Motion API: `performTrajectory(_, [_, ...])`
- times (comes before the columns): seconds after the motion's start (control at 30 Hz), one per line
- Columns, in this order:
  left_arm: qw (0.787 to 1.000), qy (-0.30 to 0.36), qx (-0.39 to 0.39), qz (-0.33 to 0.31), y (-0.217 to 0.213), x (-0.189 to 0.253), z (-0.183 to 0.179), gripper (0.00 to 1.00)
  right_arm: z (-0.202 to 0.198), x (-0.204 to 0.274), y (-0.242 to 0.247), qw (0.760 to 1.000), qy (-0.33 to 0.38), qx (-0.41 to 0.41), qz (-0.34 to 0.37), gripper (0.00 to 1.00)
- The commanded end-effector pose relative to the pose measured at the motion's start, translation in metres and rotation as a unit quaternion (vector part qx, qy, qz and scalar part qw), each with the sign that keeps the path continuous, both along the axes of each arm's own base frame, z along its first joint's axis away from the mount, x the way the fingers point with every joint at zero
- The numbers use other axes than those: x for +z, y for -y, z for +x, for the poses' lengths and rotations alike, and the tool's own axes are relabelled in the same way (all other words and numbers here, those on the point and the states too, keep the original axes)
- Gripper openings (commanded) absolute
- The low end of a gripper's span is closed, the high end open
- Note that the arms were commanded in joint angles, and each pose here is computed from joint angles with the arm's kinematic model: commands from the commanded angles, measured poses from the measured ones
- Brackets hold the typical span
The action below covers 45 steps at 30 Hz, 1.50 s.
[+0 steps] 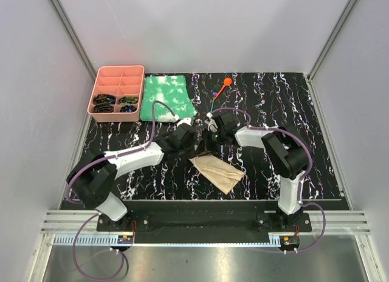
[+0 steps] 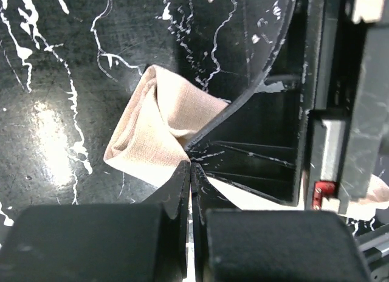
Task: Fold the napkin into a case and place the utensils inside
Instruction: Stuff the smaller-rectangle-folded napkin at the center of the board.
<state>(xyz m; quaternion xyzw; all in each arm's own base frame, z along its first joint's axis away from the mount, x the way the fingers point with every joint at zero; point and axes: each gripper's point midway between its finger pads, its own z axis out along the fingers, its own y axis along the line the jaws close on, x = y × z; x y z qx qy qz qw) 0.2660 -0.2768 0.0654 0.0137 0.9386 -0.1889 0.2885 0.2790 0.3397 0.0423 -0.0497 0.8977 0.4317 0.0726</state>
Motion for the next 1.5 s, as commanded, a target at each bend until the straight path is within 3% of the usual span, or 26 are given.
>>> performTrajectory(0.0, [0.999, -0.016, 0.01, -0.041, 0.012, -0.002, -0.003, 0.0, 0.002, 0.01, -0.03, 0.998, -0.013, 0.02, 0.061, 0.14])
performTrajectory(0.07, [0.999, -0.028, 0.026, -0.031, 0.005, -0.011, -0.006, 0.0, 0.003, 0.007, -0.023, 0.998, -0.011, 0.011, 0.054, 0.16])
performTrajectory(0.1, [0.999, -0.032, 0.028, -0.026, 0.001, -0.015, -0.009, 0.0, 0.004, 0.007, -0.019, 0.999, -0.008, 0.006, 0.05, 0.25])
performTrajectory(0.23, [0.999, -0.018, 0.035, -0.03, -0.003, -0.008, -0.008, 0.0, 0.0, 0.009, -0.001, 0.999, 0.002, -0.001, 0.035, 0.39])
performTrajectory(0.5, [0.999, -0.01, 0.034, -0.034, -0.004, 0.0, -0.007, 0.0, -0.002, 0.025, 0.009, 0.999, 0.022, 0.001, 0.029, 0.54])
performTrajectory(0.63, [0.999, -0.003, 0.034, -0.039, -0.004, 0.006, -0.006, 0.0, 0.001, 0.029, 0.007, 0.999, 0.027, 0.001, 0.033, 0.51])
performTrajectory(0.67, [0.999, -0.001, 0.032, -0.039, -0.004, 0.006, -0.006, 0.0, 0.001, 0.026, 0.007, 0.999, 0.023, 0.002, 0.032, 0.42])
performTrajectory(0.83, [0.998, 0.006, 0.033, -0.045, -0.003, 0.011, -0.004, 0.0, 0.0, 0.017, 0.004, 0.999, 0.01, 0.008, 0.034, 0.19])
performTrajectory(0.9, [0.998, 0.009, 0.034, -0.049, -0.002, 0.012, -0.003, 0.0, -0.003, 0.015, 0.001, 0.999, 0.001, 0.01, 0.041, 0.12])
performTrajectory(1.03, [0.998, 0.013, 0.031, -0.056, 0.003, 0.015, -0.001, 0.0, -0.008, 0.01, -0.009, 0.998, -0.011, 0.017, 0.055, 0.07])
performTrajectory(1.3, [0.998, -0.016, 0.041, -0.05, 0.001, -0.005, -0.007, 0.0, -0.016, -0.012, -0.03, 0.995, -0.055, 0.023, 0.077, 0.08])
performTrajectory(1.37, [0.998, -0.023, 0.047, -0.044, -0.003, -0.01, -0.008, 0.0, -0.006, 0.0, -0.023, 0.996, -0.033, 0.004, 0.086, 0.25])
performTrajectory(1.47, [0.997, -0.022, 0.052, -0.045, -0.007, -0.01, -0.008, 0.0, -0.001, 0.01, -0.009, 0.998, -0.015, 0.004, 0.066, 0.35])
